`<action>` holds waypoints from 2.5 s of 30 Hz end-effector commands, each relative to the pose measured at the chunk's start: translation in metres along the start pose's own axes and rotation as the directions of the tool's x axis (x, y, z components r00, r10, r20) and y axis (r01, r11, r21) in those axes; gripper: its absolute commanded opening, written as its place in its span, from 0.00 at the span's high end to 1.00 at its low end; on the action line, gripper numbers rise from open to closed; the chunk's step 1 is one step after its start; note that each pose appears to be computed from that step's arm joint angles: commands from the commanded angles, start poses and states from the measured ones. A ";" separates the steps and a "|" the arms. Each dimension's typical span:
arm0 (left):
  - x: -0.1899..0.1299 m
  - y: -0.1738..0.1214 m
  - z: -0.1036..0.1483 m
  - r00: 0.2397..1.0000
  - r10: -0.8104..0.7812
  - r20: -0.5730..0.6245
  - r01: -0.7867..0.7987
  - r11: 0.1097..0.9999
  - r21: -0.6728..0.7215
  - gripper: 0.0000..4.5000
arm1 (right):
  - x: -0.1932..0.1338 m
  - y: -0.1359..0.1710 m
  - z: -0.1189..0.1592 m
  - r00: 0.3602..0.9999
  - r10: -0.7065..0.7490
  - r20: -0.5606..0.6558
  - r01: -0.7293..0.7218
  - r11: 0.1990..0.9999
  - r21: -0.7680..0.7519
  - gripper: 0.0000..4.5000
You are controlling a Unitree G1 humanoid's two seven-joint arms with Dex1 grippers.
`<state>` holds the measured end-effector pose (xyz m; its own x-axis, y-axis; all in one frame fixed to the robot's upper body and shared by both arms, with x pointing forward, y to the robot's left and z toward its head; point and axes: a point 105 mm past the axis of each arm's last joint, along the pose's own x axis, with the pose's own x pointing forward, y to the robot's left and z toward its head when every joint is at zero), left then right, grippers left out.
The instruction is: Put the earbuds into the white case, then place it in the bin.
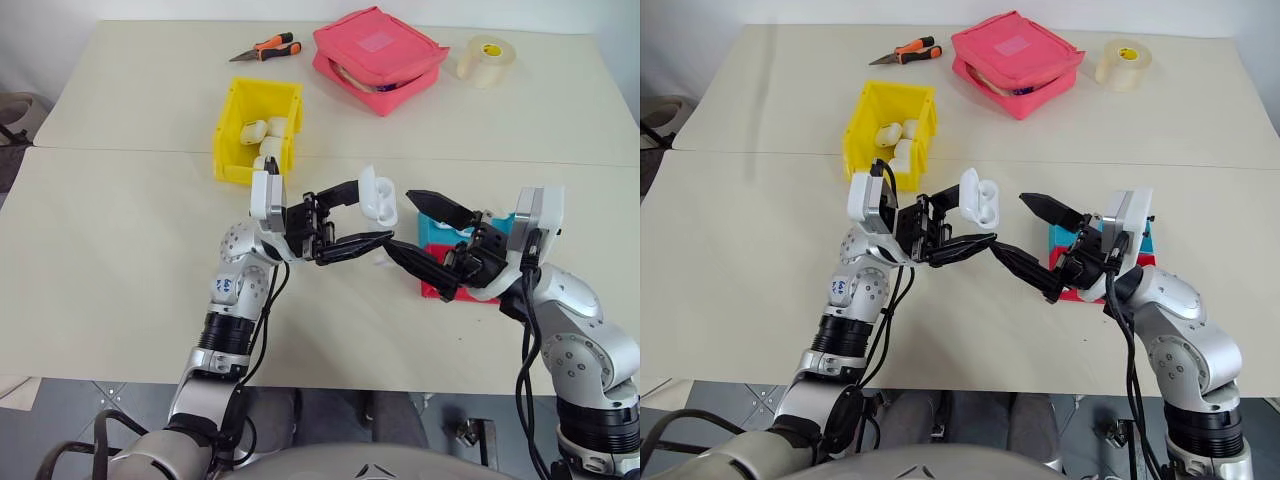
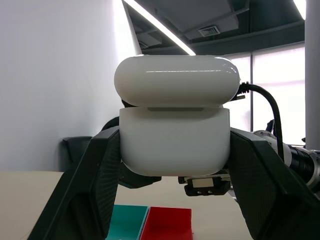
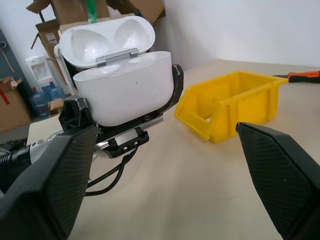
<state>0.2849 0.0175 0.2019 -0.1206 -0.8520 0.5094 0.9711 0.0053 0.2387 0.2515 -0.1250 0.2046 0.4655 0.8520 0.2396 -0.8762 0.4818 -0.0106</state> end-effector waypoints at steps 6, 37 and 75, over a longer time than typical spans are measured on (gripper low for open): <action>-0.010 -0.002 0.003 0.999 0.017 -0.031 -0.016 0.999 0.043 0.38 | -0.057 -0.015 0.021 0.986 -0.143 -0.085 0.128 0.978 -0.164 0.00; -0.032 -0.023 -0.004 0.992 0.043 -0.119 -0.036 0.998 0.060 0.38 | -0.105 -0.034 -0.016 0.652 -0.118 -0.749 -0.105 0.964 -0.244 0.00; -0.026 -0.026 -0.004 0.993 0.057 -0.103 -0.050 0.996 0.068 0.38 | -0.055 -0.053 -0.064 0.382 -0.051 -0.923 -0.394 0.894 -0.213 0.53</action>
<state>0.2691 0.0375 0.1697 -0.0197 -0.9089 0.4166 0.9708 0.0823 0.2254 0.2795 -0.1874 0.1265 0.3366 0.4900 -0.8041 -0.9416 0.1644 -0.2940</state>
